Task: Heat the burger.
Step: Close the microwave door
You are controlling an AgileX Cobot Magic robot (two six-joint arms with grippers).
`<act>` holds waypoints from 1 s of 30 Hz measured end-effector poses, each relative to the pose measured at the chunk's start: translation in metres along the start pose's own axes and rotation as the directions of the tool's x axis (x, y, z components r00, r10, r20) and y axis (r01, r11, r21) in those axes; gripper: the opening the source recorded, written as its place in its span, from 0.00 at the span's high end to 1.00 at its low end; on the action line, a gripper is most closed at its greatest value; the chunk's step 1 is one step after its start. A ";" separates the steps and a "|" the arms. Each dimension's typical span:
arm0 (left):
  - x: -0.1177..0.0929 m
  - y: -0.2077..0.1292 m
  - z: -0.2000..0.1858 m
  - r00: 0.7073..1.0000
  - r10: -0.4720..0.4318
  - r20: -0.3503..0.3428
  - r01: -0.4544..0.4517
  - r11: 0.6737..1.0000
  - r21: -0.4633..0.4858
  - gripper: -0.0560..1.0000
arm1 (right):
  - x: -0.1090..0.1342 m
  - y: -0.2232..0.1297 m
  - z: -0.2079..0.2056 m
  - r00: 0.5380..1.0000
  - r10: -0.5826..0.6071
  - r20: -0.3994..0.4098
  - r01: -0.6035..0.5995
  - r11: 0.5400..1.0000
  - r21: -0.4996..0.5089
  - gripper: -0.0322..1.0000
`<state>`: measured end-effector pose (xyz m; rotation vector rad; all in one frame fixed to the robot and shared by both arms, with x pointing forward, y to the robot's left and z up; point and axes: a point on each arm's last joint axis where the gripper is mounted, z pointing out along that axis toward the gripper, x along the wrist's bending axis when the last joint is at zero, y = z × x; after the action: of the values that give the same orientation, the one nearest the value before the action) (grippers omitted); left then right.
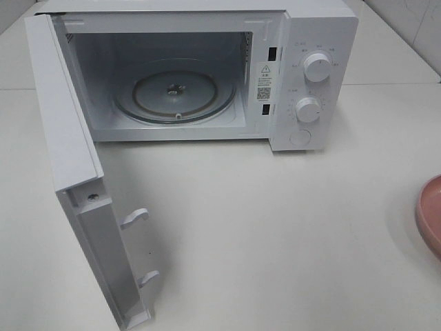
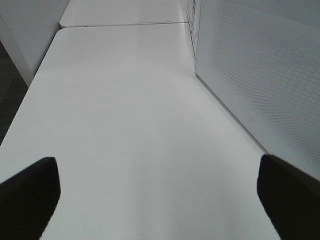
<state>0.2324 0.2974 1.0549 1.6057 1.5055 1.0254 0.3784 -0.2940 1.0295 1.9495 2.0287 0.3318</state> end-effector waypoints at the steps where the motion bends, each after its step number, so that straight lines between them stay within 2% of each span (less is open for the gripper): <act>1: 0.000 0.000 0.000 1.000 0.000 0.000 0.000 1.000 0.000 0.00 | -0.001 -0.015 -0.010 1.000 0.019 -0.001 -0.019 0.998 -0.053 0.23; 5: 0.000 0.000 0.000 1.000 0.000 0.000 0.000 1.000 0.000 0.00 | -0.003 -0.036 -0.023 0.999 0.043 -0.007 -0.044 0.992 -0.120 0.23; 7: 0.000 0.000 0.000 1.000 0.000 0.000 0.000 1.000 0.000 0.00 | -0.004 -0.052 -0.036 0.998 0.065 -0.017 -0.067 0.976 -0.206 0.23; 8: 0.000 0.000 0.000 1.000 0.000 0.000 0.000 1.000 0.000 0.00 | -0.004 -0.052 -0.036 0.998 0.065 -0.017 -0.067 0.976 -0.206 0.23; 10: 0.000 0.000 0.000 1.000 0.000 0.000 0.000 1.000 0.000 0.00 | -0.006 -0.065 -0.049 0.997 0.070 -0.027 -0.075 0.947 -0.312 0.23; 11: 0.000 0.000 0.000 1.000 0.000 0.000 0.000 1.000 0.000 0.00 | -0.006 -0.065 -0.049 0.997 0.070 -0.027 -0.075 0.947 -0.312 0.23; 12: 0.000 0.000 0.000 1.000 0.000 0.000 0.000 1.000 0.000 0.00 | -0.006 -0.073 -0.054 0.997 0.072 -0.032 -0.079 0.929 -0.361 0.23; 15: 0.000 0.000 0.000 1.000 0.000 0.000 0.000 1.000 0.000 0.00 | -0.007 -0.085 -0.060 0.998 0.062 -0.031 -0.069 0.905 -0.421 0.23; 26: 0.000 0.000 0.000 1.000 0.000 0.000 0.000 1.000 0.000 0.00 | -0.008 -0.112 -0.066 1.000 0.016 -0.010 -0.019 0.848 -0.530 0.23; 30: 0.000 0.000 0.000 1.000 0.000 0.000 0.000 1.000 0.000 0.00 | -0.009 -0.121 -0.070 1.000 0.020 -0.013 -0.024 0.813 -0.582 0.23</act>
<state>0.2324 0.2974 1.0549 1.6057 1.5055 1.0254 0.2404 -0.3056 1.0493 1.5748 1.6336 0.8561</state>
